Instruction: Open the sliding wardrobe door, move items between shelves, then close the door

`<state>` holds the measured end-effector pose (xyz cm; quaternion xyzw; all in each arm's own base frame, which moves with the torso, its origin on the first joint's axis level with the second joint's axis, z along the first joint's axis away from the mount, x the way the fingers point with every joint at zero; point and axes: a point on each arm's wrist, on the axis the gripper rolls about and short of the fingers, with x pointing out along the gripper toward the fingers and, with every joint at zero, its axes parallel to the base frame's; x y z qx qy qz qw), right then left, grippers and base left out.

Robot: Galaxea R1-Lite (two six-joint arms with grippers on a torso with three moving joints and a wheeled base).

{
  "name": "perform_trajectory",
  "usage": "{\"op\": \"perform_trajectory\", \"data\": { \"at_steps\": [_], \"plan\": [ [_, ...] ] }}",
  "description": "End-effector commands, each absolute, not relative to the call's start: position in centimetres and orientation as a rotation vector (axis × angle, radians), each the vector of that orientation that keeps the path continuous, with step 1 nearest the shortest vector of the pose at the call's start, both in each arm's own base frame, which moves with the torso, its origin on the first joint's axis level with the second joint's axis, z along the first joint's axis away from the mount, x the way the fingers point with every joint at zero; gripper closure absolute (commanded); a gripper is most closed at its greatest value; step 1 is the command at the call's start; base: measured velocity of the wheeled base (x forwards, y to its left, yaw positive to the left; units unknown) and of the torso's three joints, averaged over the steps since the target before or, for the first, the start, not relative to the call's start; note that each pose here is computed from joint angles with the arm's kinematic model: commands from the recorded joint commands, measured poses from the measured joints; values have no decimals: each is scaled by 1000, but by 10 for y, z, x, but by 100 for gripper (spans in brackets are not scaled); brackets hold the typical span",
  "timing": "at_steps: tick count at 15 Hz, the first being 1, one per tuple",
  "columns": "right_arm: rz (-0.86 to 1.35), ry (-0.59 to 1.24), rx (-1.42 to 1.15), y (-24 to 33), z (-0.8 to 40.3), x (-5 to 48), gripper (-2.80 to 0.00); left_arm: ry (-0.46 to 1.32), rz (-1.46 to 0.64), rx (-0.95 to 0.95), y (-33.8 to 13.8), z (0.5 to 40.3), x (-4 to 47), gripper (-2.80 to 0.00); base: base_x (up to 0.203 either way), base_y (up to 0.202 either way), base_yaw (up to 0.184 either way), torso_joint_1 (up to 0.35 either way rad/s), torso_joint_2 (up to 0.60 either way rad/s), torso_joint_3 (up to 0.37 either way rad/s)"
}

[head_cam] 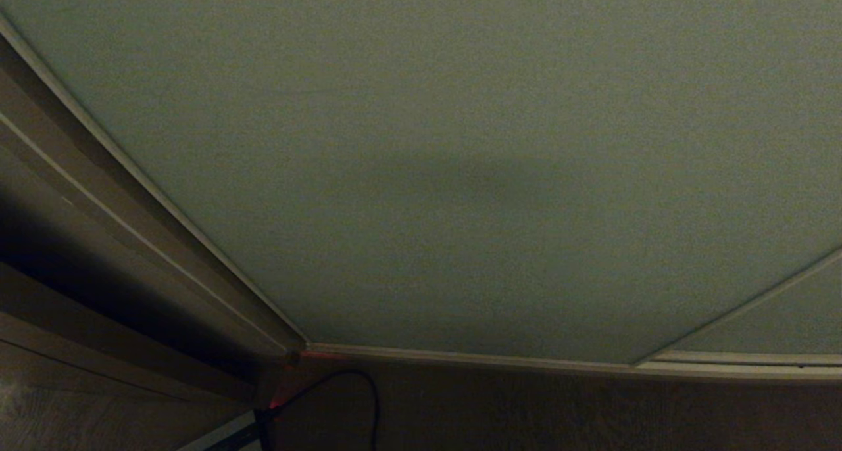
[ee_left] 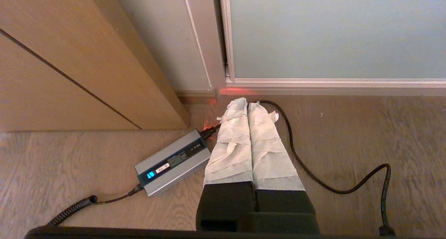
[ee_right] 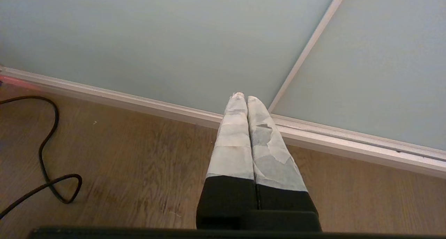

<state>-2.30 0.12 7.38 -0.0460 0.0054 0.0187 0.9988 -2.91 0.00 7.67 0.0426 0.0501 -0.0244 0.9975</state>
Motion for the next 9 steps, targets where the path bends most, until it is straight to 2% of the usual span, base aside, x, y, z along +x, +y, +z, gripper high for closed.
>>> {"op": "perform_trajectory", "data": {
  "at_steps": [1,9],
  "plan": [
    [38,18,-92,1,73,-22,0,101,-49,86,0,77,-29,0,0,0,0,0,0,0],
    [39,17,-93,1,73,-22,0,101,-49,86,0,77,-29,0,0,0,0,0,0,0]
  ]
}}
